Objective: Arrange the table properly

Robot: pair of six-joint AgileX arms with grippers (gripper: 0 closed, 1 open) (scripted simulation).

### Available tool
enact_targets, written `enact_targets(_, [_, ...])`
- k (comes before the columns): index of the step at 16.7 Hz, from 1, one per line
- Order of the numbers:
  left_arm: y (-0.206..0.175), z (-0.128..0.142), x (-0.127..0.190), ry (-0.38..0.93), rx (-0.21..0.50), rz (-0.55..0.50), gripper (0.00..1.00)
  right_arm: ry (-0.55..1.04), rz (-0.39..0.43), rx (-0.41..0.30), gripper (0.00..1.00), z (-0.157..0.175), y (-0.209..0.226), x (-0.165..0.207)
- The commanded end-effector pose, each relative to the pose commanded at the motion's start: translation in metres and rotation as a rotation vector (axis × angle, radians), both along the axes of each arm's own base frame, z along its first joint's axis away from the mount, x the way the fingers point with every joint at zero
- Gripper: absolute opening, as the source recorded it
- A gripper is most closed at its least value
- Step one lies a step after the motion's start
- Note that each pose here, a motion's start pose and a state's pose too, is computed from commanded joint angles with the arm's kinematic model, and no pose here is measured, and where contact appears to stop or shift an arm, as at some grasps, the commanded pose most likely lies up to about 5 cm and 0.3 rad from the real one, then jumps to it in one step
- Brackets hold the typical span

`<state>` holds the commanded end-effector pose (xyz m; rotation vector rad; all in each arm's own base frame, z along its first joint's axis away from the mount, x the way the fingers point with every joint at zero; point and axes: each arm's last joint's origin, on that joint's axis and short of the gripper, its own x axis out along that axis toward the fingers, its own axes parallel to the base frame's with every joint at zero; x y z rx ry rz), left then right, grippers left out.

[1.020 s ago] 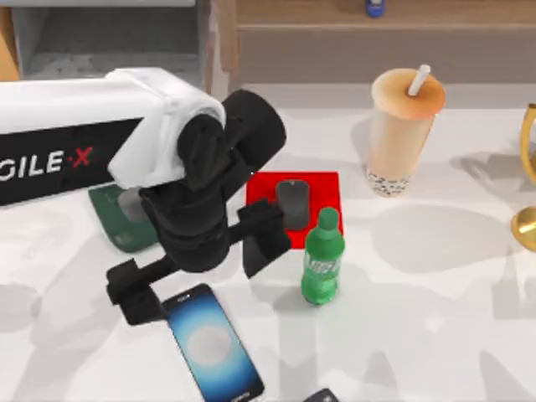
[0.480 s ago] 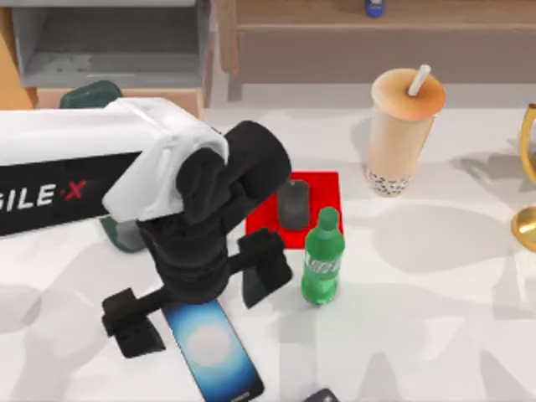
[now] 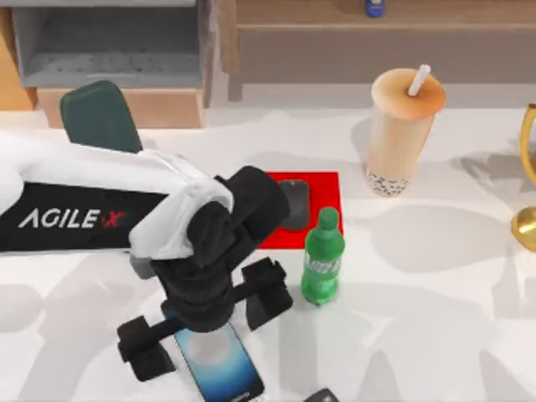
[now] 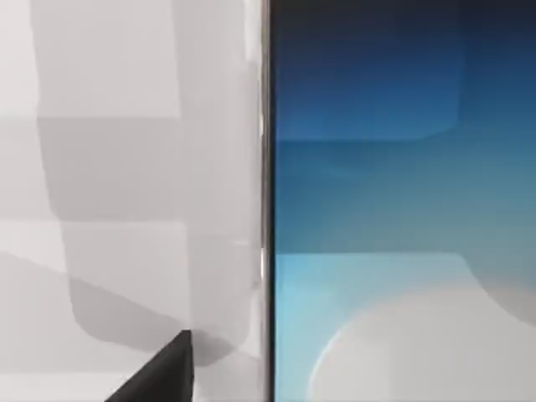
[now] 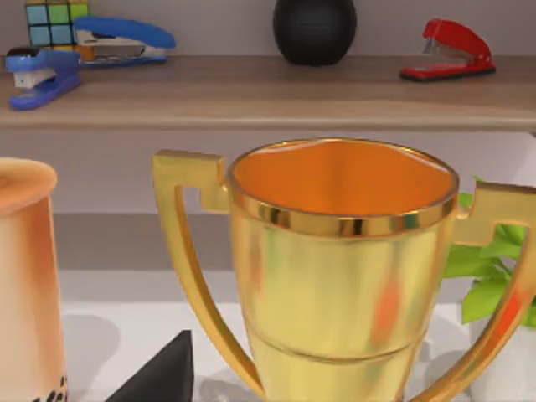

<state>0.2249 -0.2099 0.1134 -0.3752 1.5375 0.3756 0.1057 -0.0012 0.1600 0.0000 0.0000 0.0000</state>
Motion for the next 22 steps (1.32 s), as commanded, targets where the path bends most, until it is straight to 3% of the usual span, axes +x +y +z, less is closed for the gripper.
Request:
enact_targets(6, [0.0008,-0.0111,-0.0012,0.001,0.001,0.0,1.0,0.0,0.0,0.0,1.0,0.0,0.0,0.0])
enact_targets(19, [0.0008,-0.0111,-0.0012,0.001,0.001,0.0,0.02,0.0,0.0,0.0,1.0,0.0,0.0,0.0])
enact_targets(22, [0.0008,-0.0111,-0.0012,0.001,0.001,0.0,0.0,0.0,0.0,0.0,1.0,0.0,0.0,0.0])
